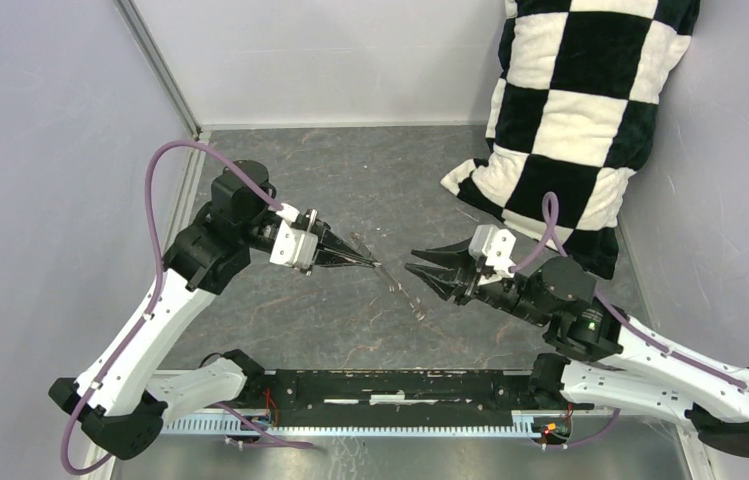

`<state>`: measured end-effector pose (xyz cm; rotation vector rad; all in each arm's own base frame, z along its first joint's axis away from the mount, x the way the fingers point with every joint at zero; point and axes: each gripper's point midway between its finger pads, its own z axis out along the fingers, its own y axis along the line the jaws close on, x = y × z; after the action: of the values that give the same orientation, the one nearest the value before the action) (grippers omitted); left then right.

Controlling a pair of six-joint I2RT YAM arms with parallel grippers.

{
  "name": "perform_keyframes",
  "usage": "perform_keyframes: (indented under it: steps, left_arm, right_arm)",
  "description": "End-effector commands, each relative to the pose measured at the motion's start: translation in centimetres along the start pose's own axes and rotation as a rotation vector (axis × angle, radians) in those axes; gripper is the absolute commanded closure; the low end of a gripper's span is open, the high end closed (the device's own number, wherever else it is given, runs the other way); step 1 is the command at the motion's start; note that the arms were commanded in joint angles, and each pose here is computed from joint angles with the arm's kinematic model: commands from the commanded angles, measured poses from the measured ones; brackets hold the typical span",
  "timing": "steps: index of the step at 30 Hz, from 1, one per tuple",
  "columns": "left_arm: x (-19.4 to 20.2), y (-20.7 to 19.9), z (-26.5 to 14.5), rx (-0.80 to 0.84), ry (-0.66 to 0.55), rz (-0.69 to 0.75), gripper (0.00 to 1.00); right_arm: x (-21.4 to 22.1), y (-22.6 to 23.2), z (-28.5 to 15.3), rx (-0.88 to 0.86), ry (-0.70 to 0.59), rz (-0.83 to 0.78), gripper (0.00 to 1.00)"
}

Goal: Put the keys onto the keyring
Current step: Adjust the keyring.

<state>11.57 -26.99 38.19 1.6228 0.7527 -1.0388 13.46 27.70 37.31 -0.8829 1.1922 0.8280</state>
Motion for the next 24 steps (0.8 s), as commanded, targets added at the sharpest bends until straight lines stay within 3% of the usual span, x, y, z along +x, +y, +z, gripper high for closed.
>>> perform_keyframes:
  steps: [1,7,15,19,24]
  left_arm:
    - [-3.7,-0.5,-0.1,0.049,-0.090,0.074,0.98]
    - [-3.3,-0.1,-0.1,0.031,-0.075,0.068,0.98]
    - [-2.3,-0.2,0.2,0.049,-0.075,0.036,0.98]
    - [-0.9,-0.1,0.5,0.050,-0.057,0.035,0.98]
    - [1.5,0.1,0.4,0.043,0.014,0.140,0.98]
  right_arm:
    - [-0.9,1.5,0.7,-0.055,-0.106,0.100,0.68]
    - [-1.0,4.4,0.7,-0.191,-0.204,0.242,0.74]
    - [-1.8,5.5,-0.5,-0.249,-0.294,0.309,0.81]
    - [-1.2,6.0,-0.5,-0.259,-0.280,0.287,0.85]
    - [-0.1,6.5,0.0,-0.272,-0.231,0.256,0.86]
